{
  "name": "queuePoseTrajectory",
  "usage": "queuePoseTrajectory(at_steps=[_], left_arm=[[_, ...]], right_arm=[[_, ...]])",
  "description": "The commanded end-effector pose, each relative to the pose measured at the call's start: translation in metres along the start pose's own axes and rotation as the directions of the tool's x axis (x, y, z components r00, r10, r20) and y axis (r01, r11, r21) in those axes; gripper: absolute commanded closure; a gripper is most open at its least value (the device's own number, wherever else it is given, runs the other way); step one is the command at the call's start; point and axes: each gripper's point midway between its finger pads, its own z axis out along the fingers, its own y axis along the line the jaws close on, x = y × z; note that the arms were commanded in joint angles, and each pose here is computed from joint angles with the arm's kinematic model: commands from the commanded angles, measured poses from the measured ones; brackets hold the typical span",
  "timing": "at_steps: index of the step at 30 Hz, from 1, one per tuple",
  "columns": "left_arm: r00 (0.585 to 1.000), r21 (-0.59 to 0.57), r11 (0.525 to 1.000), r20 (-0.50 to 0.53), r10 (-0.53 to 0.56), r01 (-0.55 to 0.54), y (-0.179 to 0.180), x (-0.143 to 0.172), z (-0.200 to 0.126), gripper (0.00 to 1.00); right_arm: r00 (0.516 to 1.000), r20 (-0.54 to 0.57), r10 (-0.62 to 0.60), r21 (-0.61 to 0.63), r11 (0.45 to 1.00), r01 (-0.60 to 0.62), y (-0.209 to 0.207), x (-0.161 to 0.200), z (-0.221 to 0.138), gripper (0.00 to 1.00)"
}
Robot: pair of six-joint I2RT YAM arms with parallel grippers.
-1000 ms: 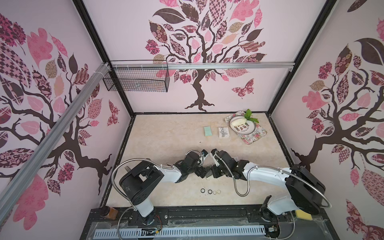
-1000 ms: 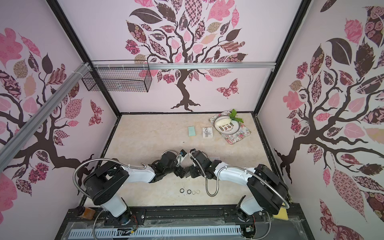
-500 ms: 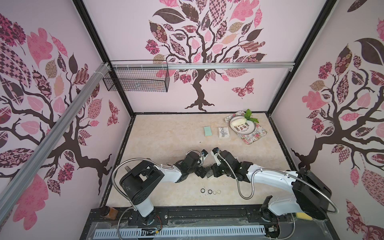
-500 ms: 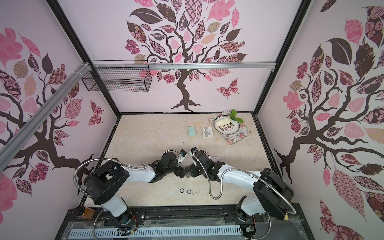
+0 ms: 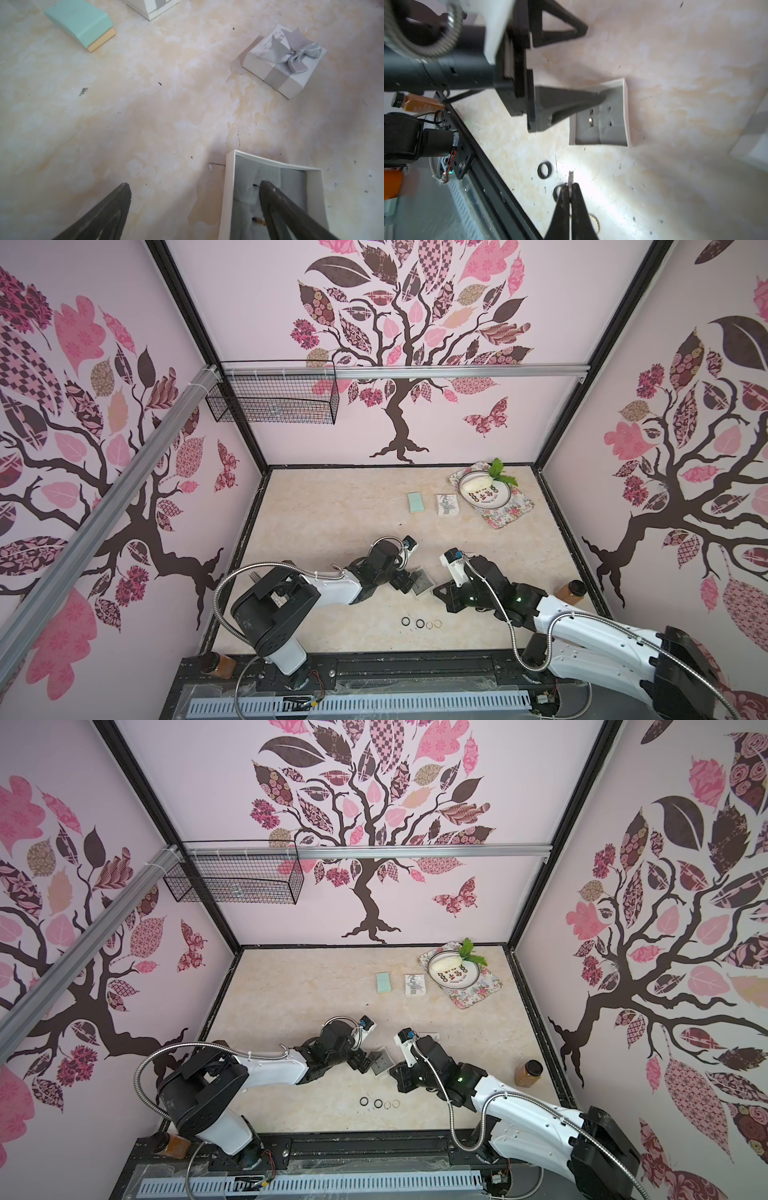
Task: Take the rings out of the lift-off lid box
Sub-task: Take out the ring from the jewelry box, then place the ring at the center of the board.
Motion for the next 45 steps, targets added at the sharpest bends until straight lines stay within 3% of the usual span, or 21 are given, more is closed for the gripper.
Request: queuePoseTrajectory(at_steps=[1,8,21,31,39,42,45], left_arm=[[0.996,-0.029,0.999,0.085,0.034,-0.031,0.005,-0.037,-0.015,0.02],[0.994,-0.048,0.999,0.102,0.027,-0.022,0.01,-0.035,-0.031,0.02],[0.996,-0.051,0.999,0.091,0.011,-0.007,0.01,-0.019,-0.039,0.02],[0.995,-0.05,0.999,0.097,0.014,-0.009,0.01,-0.019,-0.041,0.02],[0.995,-0.058,0.998,0.101,0.015,-0.01,0.011,-0.018,-0.046,0.02],[0.994,-0.065,0.998,0.104,0.018,-0.012,0.012,-0.018,-0.049,0.02],[0.995,-0.071,0.997,0.097,0.02,-0.013,0.013,-0.016,-0.05,0.02]], right_arm=[[0.991,-0.072,0.109,-0.095,0.989,-0.115,0.01,0.021,0.004,1.0],[0.983,-0.122,0.14,-0.15,0.976,-0.157,0.016,0.026,0.028,1.0],[0.972,-0.163,0.169,-0.1,0.977,-0.186,0.002,0.035,0.051,0.97],[0.974,-0.155,0.165,-0.033,0.985,-0.172,-0.01,0.037,0.05,0.81],[0.985,-0.129,0.11,0.024,0.994,-0.108,-0.011,0.021,0.039,0.78],[0.992,-0.112,0.055,0.046,0.998,-0.05,-0.006,0.007,0.027,0.7],[0.995,-0.097,-0.018,0.079,0.997,0.025,-0.001,-0.01,0.016,0.55]])
